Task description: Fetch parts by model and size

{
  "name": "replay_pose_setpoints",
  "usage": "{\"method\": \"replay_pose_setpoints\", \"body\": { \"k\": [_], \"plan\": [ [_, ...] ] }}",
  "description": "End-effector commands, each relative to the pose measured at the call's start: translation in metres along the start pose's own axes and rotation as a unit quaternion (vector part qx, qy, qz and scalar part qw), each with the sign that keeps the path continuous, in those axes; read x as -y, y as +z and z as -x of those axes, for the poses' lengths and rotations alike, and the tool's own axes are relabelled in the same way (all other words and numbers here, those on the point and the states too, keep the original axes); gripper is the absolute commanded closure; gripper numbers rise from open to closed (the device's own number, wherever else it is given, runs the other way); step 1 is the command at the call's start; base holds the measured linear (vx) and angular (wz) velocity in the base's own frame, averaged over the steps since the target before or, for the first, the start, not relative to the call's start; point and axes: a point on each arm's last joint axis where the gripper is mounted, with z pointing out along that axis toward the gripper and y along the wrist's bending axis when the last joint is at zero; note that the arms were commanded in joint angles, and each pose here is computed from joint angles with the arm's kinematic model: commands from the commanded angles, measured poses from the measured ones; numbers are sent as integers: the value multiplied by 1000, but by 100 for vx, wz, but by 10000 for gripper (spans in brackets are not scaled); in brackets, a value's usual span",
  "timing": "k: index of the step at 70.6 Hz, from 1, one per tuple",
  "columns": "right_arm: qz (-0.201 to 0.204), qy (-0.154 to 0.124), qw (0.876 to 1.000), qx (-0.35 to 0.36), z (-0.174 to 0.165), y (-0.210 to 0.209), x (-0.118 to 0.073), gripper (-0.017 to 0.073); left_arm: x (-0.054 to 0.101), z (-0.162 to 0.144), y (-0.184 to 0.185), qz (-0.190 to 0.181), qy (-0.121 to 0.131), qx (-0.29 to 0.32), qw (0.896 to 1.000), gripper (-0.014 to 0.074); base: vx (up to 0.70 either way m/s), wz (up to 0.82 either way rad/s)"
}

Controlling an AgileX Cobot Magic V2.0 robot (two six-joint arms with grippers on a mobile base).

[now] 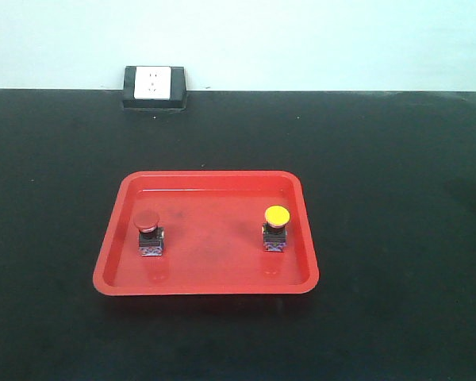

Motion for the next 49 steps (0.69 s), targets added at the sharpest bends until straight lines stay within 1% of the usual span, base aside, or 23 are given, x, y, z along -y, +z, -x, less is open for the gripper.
{"method": "replay_pose_setpoints", "body": {
  "k": [1, 9, 15, 17, 23, 24, 28, 33, 49],
  "plan": [
    [-57, -1, 998, 39, 14, -1, 6, 569, 0, 4, -1, -2, -4, 36, 999, 601, 0, 0],
    [-113, -1, 993, 35, 13, -2, 11, 569, 0, 4, -1, -2, -4, 36, 999, 601, 0, 0],
    [-143, 2, 989, 33, 9, -2, 14, 569, 0, 4, -1, -2, -4, 36, 999, 601, 0, 0],
    [-157, 3, 987, 32, 4, -1, 16, 569, 0, 4, -1, -2, -4, 36, 999, 601, 0, 0],
    [-182, 9, 983, 31, -12, 2, 18, 569, 0, 4, -1, -2, -4, 36, 999, 601, 0, 0],
    [-188, 14, 982, 31, -16, 2, 19, 569, 0, 4, -1, -2, -4, 36, 999, 601, 0, 0],
    [-198, 23, 979, 33, -31, 4, 20, 569, 0, 4, -1, -2, -4, 36, 999, 601, 0, 0],
    [-200, 31, 978, 39, -45, 4, 19, 569, 0, 4, -1, -2, -4, 36, 999, 601, 0, 0],
    [-199, 41, 978, 36, -87, 0, 15, 569, 0, 4, -1, -2, -4, 36, 999, 601, 0, 0]
  ]
}}
